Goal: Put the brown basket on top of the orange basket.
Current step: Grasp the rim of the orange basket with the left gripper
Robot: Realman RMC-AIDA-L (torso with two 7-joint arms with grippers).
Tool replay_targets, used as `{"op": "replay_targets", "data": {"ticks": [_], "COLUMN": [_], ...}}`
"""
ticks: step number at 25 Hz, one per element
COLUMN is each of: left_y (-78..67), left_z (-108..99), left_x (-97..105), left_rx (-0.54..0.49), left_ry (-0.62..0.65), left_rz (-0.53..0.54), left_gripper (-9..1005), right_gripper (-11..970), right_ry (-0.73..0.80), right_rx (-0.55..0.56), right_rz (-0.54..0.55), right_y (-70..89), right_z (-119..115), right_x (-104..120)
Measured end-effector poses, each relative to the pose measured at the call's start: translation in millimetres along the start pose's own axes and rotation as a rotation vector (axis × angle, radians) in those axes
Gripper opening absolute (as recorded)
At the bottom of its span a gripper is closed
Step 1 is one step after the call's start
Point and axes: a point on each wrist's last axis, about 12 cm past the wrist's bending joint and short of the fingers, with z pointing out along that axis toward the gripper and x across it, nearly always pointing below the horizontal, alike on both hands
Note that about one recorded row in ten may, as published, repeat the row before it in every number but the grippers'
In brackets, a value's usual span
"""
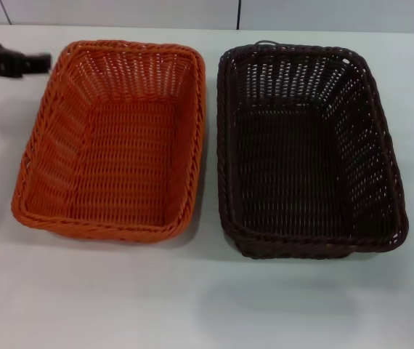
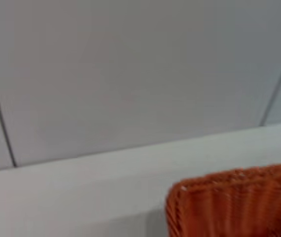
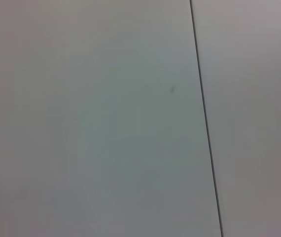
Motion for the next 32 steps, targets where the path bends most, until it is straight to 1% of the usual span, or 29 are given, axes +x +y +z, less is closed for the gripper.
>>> {"op": "replay_targets", "data": {"ticks": [3,7,8,10,13,20,21,24,28,32], "left_y": [-4.6,-4.4,-2.1,-0.4,-1.5,-4.4,-7.2,-10.7,-11.7,-11.0], "left_z": [10,17,24,27,32,42,44,46,47,47], "left_x": [9,15,20,23,29,37,39,40,41,42], "left_rx": [0.023,0.029,0.011,-0.004,0.002,0.023,0.032,0.037,0.035,0.018], "left_ry": [0.047,0.071,0.085,0.095,0.122,0.163,0.177,0.186,0.201,0.213], "left_rz": [-0.002,-0.009,-0.004,-0.001,-0.008,-0.015,-0.014,-0.008,0.005,0.029], "left_gripper": [833,833,833,832,832,809,806,796,783,625], "right_gripper": [826,826,826,826,826,827,827,827,827,827], "right_ry": [0.003,0.004,0.004,0.005,0.010,0.014,0.014,0.015,0.016,0.018], "right_rx": [-0.002,-0.001,-0.001,-0.001,-0.003,-0.003,-0.003,-0.005,-0.007,-0.008], "right_rz": [0.000,0.000,0.000,0.000,0.000,-0.001,-0.001,0.000,0.000,0.000], "right_y": [0.4,0.3,0.2,0.3,0.6,0.4,0.4,0.8,1.3,1.2], "right_z": [1,2,2,2,2,2,2,2,2,1], "right_x": [0,1,1,1,1,2,2,2,2,2]}}
